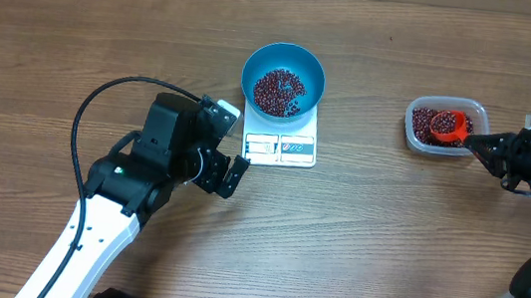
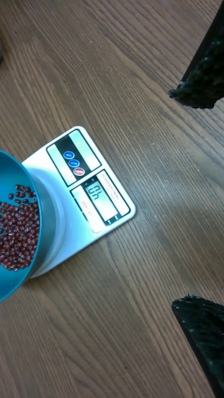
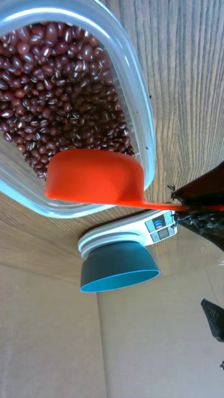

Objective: Scoop item into bowl and weigh 150g on scale
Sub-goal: 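Scoop beans from the tub with the right gripper, then lift the filled scoop and move it over the blue bowl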

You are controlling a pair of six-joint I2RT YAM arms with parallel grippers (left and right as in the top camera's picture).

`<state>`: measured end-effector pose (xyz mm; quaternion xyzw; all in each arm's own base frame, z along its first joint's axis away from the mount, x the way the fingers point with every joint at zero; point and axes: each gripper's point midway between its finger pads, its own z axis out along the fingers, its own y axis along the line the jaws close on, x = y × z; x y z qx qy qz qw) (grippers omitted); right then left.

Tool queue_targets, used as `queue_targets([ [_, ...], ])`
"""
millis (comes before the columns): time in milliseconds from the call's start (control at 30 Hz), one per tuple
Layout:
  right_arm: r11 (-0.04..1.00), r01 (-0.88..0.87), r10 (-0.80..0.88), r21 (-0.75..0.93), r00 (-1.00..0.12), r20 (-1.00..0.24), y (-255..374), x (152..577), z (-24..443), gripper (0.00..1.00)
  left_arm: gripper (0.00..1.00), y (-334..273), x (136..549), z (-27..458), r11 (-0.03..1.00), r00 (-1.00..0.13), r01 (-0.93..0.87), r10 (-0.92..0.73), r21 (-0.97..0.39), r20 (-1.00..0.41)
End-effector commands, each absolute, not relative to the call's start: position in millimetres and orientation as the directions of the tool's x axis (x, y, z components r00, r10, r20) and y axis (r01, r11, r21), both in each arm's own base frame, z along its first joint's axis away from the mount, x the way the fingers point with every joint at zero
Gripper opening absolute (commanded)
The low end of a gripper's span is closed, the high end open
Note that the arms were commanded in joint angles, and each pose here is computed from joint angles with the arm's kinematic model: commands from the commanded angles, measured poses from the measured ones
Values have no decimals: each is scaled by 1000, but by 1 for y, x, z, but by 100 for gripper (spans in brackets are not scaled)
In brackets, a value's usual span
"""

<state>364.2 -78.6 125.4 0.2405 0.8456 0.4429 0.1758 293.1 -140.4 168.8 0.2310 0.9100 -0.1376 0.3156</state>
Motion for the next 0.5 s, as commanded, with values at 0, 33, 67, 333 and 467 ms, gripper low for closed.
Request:
queue_targets([
  [0, 514, 137, 543, 847, -816, -198, -79, 371, 160, 4, 100, -138, 294, 167, 852, -685, 517, 350, -88, -638],
  [33, 512, 121, 539, 850, -816, -208, -78, 371, 163, 4, 100, -138, 294, 167, 852, -685, 517, 350, -88, -638],
  [67, 509, 114, 538, 853, -815, -213, -77, 371, 166, 4, 100, -138, 294, 167, 851, -685, 517, 350, -88, -638],
  [333, 518, 85, 535, 851, -809, -245, -73, 367, 183, 4, 99, -138, 294, 167, 851, -685, 517, 350, -88, -638],
  [467, 501, 53, 526, 864, -811, -256, -65, 365, 194, 4, 99, -138, 294, 167, 852, -685, 517, 350, -88, -638],
])
